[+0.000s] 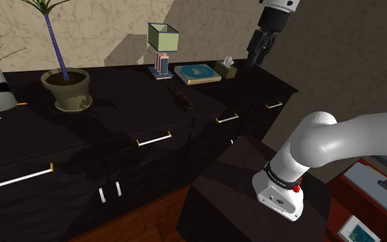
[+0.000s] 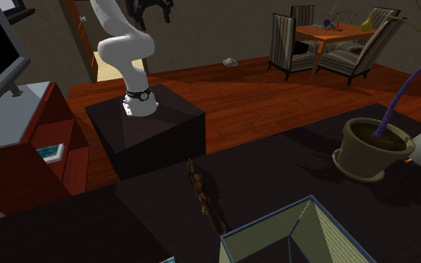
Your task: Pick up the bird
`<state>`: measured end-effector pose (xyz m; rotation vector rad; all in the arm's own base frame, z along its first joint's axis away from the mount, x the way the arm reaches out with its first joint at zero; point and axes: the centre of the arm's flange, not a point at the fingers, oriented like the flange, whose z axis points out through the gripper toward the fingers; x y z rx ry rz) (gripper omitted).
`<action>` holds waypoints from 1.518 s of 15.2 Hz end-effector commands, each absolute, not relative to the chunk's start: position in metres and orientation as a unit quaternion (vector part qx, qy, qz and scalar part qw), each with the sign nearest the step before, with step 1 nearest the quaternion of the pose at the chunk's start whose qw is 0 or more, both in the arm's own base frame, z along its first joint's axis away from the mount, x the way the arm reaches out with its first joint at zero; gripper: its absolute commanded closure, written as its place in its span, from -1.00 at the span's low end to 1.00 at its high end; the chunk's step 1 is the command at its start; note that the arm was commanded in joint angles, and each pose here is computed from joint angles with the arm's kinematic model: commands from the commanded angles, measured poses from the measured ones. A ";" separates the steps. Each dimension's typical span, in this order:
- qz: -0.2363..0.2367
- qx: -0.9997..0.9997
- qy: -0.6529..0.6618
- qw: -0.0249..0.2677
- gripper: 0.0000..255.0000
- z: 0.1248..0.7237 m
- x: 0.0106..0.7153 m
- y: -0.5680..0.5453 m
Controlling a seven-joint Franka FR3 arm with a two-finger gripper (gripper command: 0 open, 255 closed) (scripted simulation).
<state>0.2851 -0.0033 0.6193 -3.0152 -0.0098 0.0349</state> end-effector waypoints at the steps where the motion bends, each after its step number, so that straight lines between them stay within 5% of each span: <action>1: 0.012 -0.998 -0.003 0.063 -1.00 0.619 0.285 -0.003; 23: -0.017 -0.997 0.072 -0.006 -1.00 0.422 0.484 -0.023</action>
